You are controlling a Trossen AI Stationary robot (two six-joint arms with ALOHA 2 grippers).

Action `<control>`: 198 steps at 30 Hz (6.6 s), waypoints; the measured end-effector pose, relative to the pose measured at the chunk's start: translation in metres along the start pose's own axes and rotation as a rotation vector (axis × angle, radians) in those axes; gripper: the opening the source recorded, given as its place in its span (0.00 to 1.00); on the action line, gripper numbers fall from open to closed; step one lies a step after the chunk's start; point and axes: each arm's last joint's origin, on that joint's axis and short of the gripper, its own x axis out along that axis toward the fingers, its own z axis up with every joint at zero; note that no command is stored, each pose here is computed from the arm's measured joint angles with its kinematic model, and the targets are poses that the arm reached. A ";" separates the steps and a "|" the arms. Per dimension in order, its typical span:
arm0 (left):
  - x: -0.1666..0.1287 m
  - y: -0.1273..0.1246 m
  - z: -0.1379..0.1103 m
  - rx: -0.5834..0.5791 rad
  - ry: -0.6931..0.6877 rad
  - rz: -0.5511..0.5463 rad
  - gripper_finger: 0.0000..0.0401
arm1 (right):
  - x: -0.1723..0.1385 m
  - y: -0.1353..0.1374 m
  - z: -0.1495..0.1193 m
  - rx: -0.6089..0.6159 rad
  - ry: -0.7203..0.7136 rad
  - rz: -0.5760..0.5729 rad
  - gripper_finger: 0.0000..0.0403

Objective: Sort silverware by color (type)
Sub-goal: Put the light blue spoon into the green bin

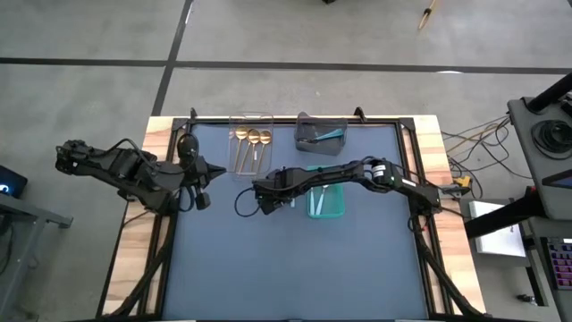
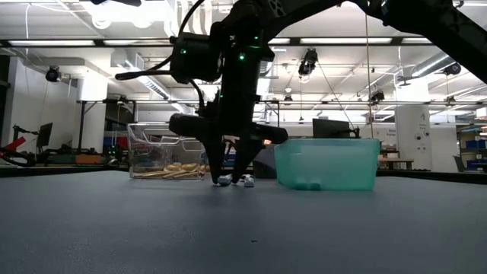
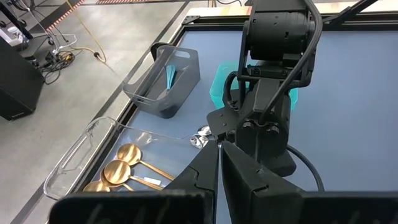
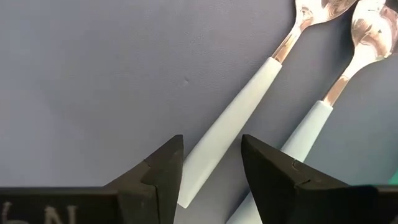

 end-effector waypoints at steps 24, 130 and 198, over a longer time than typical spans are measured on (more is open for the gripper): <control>0.000 0.000 0.000 0.007 0.000 0.000 0.00 | 0.000 0.001 0.000 0.028 0.021 0.028 0.20; -0.001 0.003 0.000 0.102 -0.012 0.062 0.00 | -0.011 -0.005 0.018 0.018 -0.011 0.126 0.08; -0.002 0.013 0.017 0.113 -0.146 0.117 0.00 | -0.132 -0.134 -0.051 0.419 0.230 0.082 0.07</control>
